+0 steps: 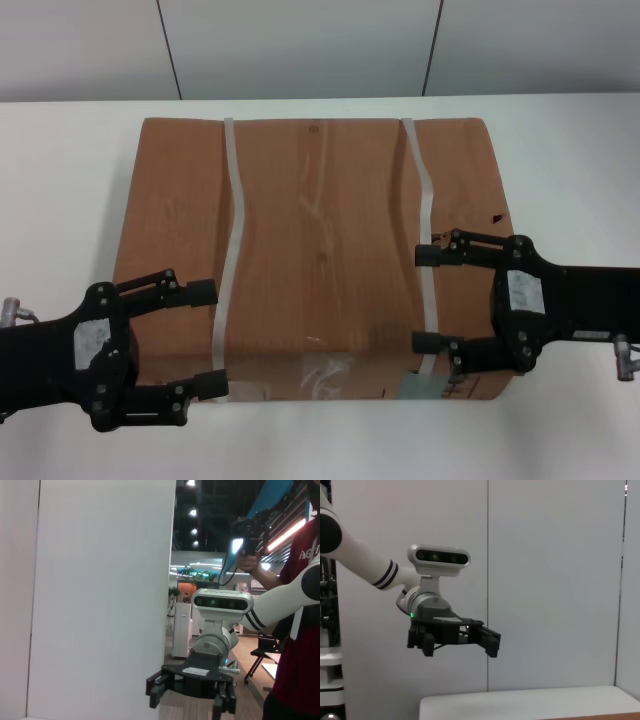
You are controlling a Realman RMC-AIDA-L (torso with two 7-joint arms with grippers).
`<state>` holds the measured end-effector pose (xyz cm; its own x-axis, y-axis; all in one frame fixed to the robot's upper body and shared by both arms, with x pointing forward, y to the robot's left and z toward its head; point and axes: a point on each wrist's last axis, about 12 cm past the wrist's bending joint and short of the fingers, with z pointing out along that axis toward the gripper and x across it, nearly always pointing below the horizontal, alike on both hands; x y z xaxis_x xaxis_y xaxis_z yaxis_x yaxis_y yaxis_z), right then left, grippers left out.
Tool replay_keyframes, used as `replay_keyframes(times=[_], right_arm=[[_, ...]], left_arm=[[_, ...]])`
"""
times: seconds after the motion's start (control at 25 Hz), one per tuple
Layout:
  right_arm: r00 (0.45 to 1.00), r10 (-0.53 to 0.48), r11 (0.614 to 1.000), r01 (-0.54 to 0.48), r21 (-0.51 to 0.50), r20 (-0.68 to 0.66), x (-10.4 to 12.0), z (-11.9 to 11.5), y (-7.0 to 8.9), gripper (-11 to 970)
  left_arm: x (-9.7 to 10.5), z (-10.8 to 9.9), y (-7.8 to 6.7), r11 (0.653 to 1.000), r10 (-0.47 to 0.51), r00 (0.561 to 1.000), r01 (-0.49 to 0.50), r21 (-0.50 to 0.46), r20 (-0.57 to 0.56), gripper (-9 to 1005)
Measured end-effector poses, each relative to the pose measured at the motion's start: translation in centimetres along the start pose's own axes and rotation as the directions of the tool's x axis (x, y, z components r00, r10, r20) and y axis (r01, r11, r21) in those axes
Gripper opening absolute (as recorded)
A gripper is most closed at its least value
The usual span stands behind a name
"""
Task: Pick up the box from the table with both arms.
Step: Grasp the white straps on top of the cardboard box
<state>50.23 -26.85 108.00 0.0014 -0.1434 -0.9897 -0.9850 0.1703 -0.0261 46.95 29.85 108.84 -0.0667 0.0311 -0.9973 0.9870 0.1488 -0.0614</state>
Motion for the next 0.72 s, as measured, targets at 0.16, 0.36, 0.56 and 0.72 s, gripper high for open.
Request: replay_keyframes(times=[0.16,0.36,0.56,0.72], right_arm=[[1.000,0.001,0.999,-0.001,-0.037,0.000,-0.08,0.08,0.32,865],[1.000,-0.001,0.999,0.002,-0.045,0.004,-0.19,0.16,0.32,865],[1.000,-0.008,0.999,0.008,-0.043,0.005,-0.14,0.38,0.33,865],[1.000,-0.009,0.999,0.010,-0.039,0.008,-0.11,0.51,0.35,864]], left_arm=[[0.01,0.00,0.00,1.000,0.000,1.000,0.000,0.000,0.000,843],[0.07,-0.05,-0.07,1.000,-0.001,1.000,0.001,0.000,-0.002,843],[0.07,-0.08,-0.08,1.000,-0.001,1.000,0.001,-0.001,-0.002,843],[0.10,-0.06,-0.06,1.000,0.000,1.000,0.000,-0.005,-0.002,842]])
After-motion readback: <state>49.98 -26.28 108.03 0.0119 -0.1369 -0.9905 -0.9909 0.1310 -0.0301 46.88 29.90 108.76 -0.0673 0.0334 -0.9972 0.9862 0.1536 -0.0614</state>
